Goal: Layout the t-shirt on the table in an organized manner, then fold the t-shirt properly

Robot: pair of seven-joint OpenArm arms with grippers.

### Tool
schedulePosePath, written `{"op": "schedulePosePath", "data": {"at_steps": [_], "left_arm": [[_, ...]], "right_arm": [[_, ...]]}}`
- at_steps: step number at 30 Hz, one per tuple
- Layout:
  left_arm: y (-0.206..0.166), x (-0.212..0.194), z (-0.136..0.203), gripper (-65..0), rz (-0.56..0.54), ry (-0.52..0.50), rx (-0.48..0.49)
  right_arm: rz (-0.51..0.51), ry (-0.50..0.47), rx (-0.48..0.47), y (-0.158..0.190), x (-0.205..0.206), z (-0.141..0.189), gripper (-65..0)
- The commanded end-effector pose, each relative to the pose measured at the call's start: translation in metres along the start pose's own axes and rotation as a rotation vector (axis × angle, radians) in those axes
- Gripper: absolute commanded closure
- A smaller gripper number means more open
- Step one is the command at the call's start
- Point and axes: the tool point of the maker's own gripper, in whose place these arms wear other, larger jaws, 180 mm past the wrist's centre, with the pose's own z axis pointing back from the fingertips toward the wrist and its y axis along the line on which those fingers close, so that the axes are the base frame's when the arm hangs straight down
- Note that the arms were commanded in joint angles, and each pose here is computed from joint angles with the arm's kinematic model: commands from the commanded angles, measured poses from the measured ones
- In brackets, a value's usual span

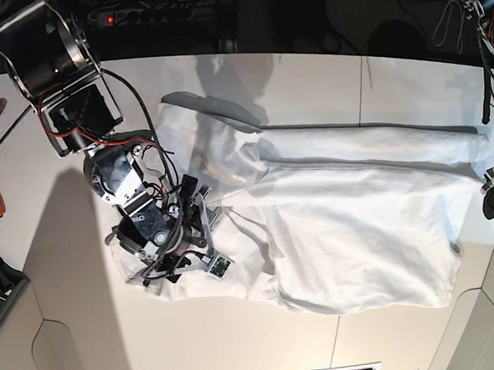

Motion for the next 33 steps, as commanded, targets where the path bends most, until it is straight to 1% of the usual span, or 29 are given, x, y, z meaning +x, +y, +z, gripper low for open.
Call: {"op": "schedulePosePath", "data": {"at_steps": [1,4,6,7,8,10,11,14,17,19,22,25,26,27,29,30,31,33], "left_arm": [[0.001,0.027,0.002,-20.3,-0.021,-0.062,-0.008],[0.001,0.027,0.002,-20.3,-0.021,-0.061,-0.009],[0.001,0.026,0.002,-20.3,-0.021,-0.06,-0.008],[0.001,0.026,0.002,-20.3,-0.021,-0.057,-0.009],[0.001,0.025,0.002,-20.3,-0.02,-0.053,-0.009],[0.001,0.025,0.002,-20.3,-0.021,-0.05,-0.008],[0.001,0.024,0.002,-20.3,-0.021,-0.048,-0.009],[0.001,0.024,0.002,-20.3,-0.021,-0.046,-0.009],[0.001,0.024,0.002,-20.3,-0.019,-0.047,-0.009],[0.0,0.025,0.002,-20.3,-0.015,-0.05,-0.011],[0.0,0.024,0.001,-20.3,-0.013,-0.049,-0.012],[-0.003,0.02,0.0,-20.3,-0.006,-0.042,-0.017],[-0.004,0.018,-0.001,-20.3,-0.001,-0.04,-0.019],[-0.006,0.016,-0.002,-20.3,0.004,-0.039,-0.023],[-0.011,0.011,-0.004,-20.3,0.016,-0.037,-0.03],[-0.013,0.009,-0.005,-20.3,0.021,-0.035,-0.033],[-0.014,0.006,-0.006,-20.3,0.027,-0.031,-0.037],[-0.017,0.004,-0.007,-20.3,0.034,-0.031,-0.041]], "right_arm": [[0.029,-0.042,-0.048,-0.018,0.023,0.004,-34.9],[0.11,-0.021,-0.053,-0.013,0.029,-0.001,-34.9],[0.145,-0.012,-0.052,-0.011,0.03,-0.002,-34.4],[0.153,-0.008,-0.05,-0.01,0.03,-0.003,-31.2],[0.156,-0.006,-0.048,-0.009,0.029,-0.004,-24.9],[0.155,-0.003,-0.047,-0.008,0.028,-0.004,-7.6],[0.155,-0.004,-0.048,-0.009,0.028,-0.004,0.0],[0.15,-0.006,-0.053,-0.01,0.029,-0.004,0.0],[0.114,-0.014,-0.103,-0.02,0.032,-0.003,0.0],[0.106,-0.05,-0.17,-0.038,0.043,0.002,0.0],[0.071,-0.113,-0.344,-0.089,0.069,0.019,0.0],[-0.031,-0.217,-0.572,-0.157,0.102,0.055,0.0],[-0.072,-0.246,-0.62,-0.178,0.111,0.067,0.0],[-0.109,-0.263,-0.649,-0.194,0.117,0.077,-4.3],[-0.182,-0.288,-0.683,-0.22,0.127,0.093,-26.6],[-0.213,-0.302,-0.692,-0.229,0.131,0.099,-34.2],[-0.239,-0.312,-0.701,-0.236,0.133,0.105,-36.6],[-0.278,-0.31,-0.713,-0.245,0.131,0.111,-36.5]]}}
